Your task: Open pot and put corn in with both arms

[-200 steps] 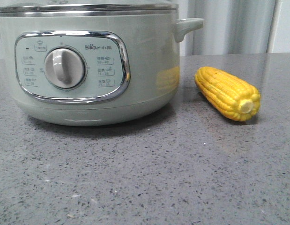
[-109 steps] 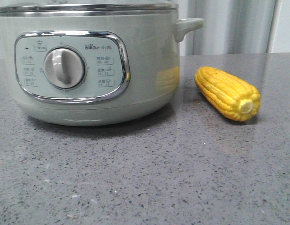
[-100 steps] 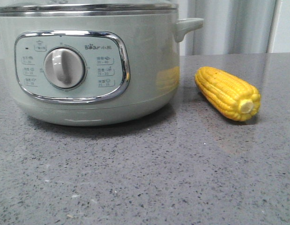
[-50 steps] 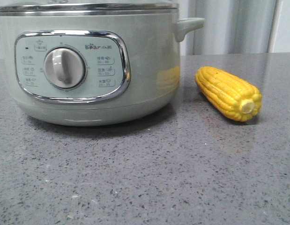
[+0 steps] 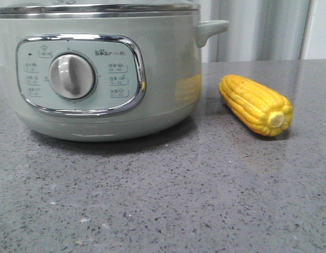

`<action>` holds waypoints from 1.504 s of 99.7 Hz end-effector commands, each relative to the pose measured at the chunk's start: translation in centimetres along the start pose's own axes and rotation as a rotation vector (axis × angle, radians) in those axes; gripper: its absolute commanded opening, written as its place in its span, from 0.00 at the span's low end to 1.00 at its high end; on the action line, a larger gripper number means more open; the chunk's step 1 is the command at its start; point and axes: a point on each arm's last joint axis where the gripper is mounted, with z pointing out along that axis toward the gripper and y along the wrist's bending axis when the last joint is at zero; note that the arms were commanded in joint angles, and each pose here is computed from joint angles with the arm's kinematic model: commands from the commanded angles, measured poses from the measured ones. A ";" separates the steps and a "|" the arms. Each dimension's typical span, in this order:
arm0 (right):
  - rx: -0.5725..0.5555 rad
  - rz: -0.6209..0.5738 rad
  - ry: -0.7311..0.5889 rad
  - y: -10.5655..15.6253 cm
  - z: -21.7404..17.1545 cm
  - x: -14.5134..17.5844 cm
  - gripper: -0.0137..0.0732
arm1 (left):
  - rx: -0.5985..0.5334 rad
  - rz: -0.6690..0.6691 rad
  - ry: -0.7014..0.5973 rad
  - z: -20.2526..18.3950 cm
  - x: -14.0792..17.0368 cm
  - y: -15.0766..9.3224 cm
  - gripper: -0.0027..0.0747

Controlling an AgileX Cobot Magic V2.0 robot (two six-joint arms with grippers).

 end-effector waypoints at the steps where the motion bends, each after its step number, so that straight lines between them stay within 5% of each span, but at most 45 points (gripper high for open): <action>1: 0.003 -0.006 -0.019 -0.2 1.1 -2.0 0.09 | 0.008 -0.013 -0.027 1.4 -2.5 0.0 0.01; 19: 0.009 -0.002 0.004 -0.3 3.0 -2.1 0.09 | 0.025 -0.016 -0.083 4.0 -3.5 -0.2 0.04; 45: 0.013 -0.002 -0.005 -0.3 3.6 -2.2 0.09 | 0.099 -0.026 -0.177 6.2 -4.0 -1.2 0.54; 61: 0.014 -0.002 -0.010 -0.3 3.6 -2.3 0.09 | 0.244 0.049 -0.265 7.4 -4.6 -3.2 0.55; 88: 0.014 -0.002 -0.012 -0.3 3.6 -2.3 0.09 | 0.537 0.009 -0.217 10.9 -6.6 -9.4 0.56; 100: 0.014 -0.002 -0.014 -0.3 3.6 -2.3 0.09 | 0.625 0.005 -0.183 12.7 -6.9 -12.4 0.65; 125: 0.014 -0.002 -0.014 -0.3 3.6 -2.3 0.09 | 0.690 -0.044 -0.131 16.2 -7.5 -17.1 0.70; 150: 0.014 0.000 -0.016 -0.3 3.6 -2.3 0.09 | 0.663 -0.048 0.000 19.2 -7.3 -19.0 0.70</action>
